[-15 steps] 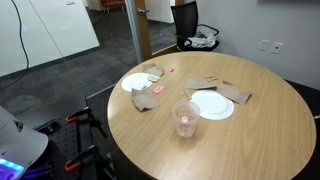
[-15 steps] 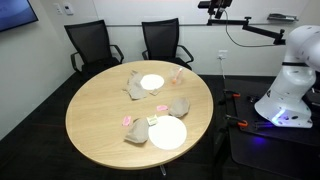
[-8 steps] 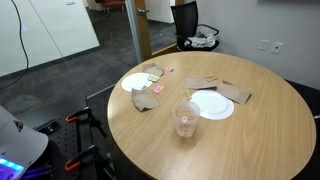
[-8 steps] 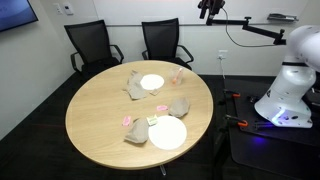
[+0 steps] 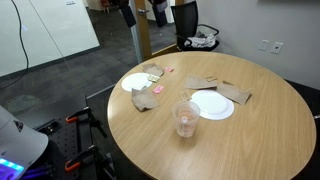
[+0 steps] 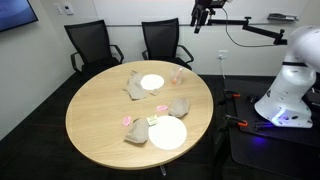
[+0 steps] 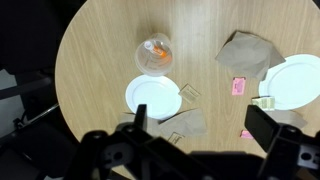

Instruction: Remove the orange marker from the clear cup

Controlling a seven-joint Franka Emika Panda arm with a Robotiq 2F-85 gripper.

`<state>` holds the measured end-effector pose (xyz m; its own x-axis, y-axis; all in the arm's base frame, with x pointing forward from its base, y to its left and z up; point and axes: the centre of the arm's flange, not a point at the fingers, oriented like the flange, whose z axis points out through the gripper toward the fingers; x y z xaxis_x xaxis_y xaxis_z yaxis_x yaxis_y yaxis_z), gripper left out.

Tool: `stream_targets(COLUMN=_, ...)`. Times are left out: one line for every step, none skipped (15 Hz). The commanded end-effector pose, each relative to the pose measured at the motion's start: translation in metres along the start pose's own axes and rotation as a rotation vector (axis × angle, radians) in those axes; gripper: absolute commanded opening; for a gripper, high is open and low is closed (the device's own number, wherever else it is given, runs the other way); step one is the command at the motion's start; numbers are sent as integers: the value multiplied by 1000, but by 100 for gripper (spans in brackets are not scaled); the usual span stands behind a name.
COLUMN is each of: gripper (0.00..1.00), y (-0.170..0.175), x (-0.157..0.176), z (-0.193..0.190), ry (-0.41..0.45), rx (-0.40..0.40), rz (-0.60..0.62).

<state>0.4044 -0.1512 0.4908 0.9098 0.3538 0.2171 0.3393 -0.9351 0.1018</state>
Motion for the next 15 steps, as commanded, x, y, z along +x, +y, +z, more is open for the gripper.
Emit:
stream_targets(gripper=100, y=12, x=2, z=30, ry=19, rx=5, rz=-5)
stream_targets(gripper=100, y=14, x=2, z=39, ry=15, rx=10, rz=-3)
stream_targets(gripper=100, y=16, x=2, z=47, ry=12, rx=13, rz=-3)
stream_targets(gripper=100, y=19, x=2, z=55, ry=6, rx=14, rz=-5)
stream_targets(gripper=100, y=21, x=1, z=63, ry=0, rx=14, rz=-12)
stream_targets(gripper=100, y=24, x=0, z=71, ry=-10, rx=17, rz=-20)
stream_targets(gripper=100, y=26, x=-1, z=77, ry=-16, rx=20, rz=-29)
stream_targets(gripper=100, y=28, x=-2, z=84, ry=-25, rx=23, rz=-41)
stream_targets(gripper=100, y=30, x=-3, z=91, ry=-32, rx=26, rz=-49)
stream_targets(gripper=100, y=33, x=-4, z=98, ry=-39, rx=28, rz=-58)
stream_targets(gripper=100, y=35, x=-6, z=106, ry=-48, rx=29, rz=-68)
stream_targets(gripper=100, y=37, x=-7, z=114, ry=-57, rx=31, rz=-76)
stream_targets(gripper=100, y=39, x=-9, z=121, ry=-66, rx=33, rz=-83)
stream_targets(gripper=100, y=42, x=-11, z=129, ry=-76, rx=35, rz=-85)
stream_targets(gripper=100, y=44, x=-13, z=136, ry=-81, rx=33, rz=-86)
